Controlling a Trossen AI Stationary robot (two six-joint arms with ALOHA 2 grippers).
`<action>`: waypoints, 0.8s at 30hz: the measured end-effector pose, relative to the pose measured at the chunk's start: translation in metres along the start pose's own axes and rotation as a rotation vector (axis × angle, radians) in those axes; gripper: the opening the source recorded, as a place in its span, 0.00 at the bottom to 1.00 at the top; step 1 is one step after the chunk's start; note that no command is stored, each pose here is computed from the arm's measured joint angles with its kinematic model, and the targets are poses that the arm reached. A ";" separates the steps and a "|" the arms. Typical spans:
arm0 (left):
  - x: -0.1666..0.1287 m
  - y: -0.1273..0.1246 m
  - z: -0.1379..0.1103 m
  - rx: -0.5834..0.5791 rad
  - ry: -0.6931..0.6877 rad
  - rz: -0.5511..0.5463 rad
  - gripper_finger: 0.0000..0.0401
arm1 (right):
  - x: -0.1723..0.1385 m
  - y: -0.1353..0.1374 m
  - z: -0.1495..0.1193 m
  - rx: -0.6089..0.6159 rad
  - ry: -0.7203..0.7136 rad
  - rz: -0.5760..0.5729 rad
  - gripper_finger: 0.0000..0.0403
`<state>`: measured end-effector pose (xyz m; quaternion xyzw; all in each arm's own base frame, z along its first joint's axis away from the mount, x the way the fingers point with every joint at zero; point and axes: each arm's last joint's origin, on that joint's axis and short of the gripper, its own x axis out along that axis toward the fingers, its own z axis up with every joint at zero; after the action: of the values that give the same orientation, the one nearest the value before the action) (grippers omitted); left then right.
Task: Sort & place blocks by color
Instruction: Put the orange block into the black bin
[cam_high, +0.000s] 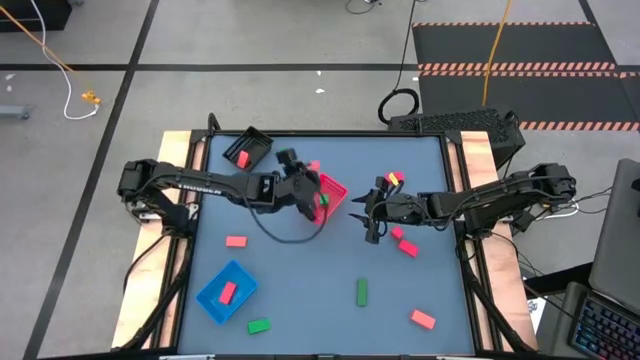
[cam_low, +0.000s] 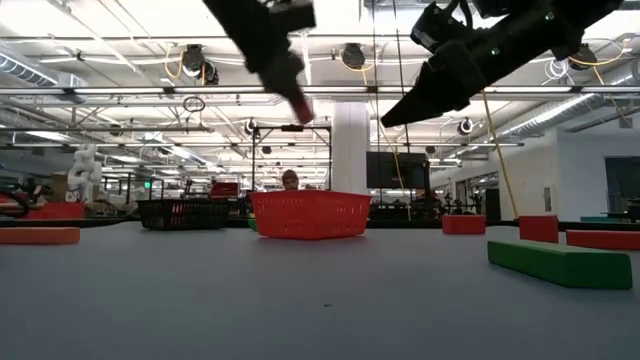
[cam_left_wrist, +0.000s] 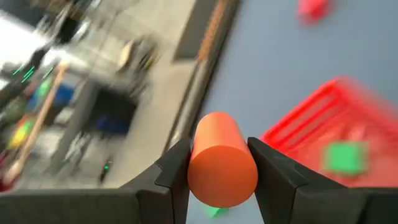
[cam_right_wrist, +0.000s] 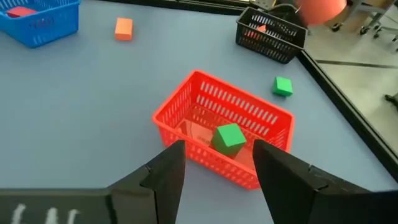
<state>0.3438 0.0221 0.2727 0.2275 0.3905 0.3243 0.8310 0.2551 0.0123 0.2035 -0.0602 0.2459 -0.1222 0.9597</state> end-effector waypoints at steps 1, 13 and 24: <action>0.004 0.004 -0.004 -0.006 0.039 0.022 0.34 | 0.000 0.000 0.000 0.004 -0.001 0.000 0.46; 0.043 0.048 -0.052 -0.111 0.370 0.119 0.33 | 0.000 0.000 0.000 0.010 0.000 0.003 0.46; 0.069 0.094 -0.098 -0.251 0.485 0.193 0.33 | 0.000 0.000 0.000 0.010 0.001 0.004 0.45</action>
<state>0.2650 0.1482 0.2393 0.0748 0.5110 0.4928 0.7003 0.2551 0.0124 0.2033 -0.0549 0.2460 -0.1216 0.9600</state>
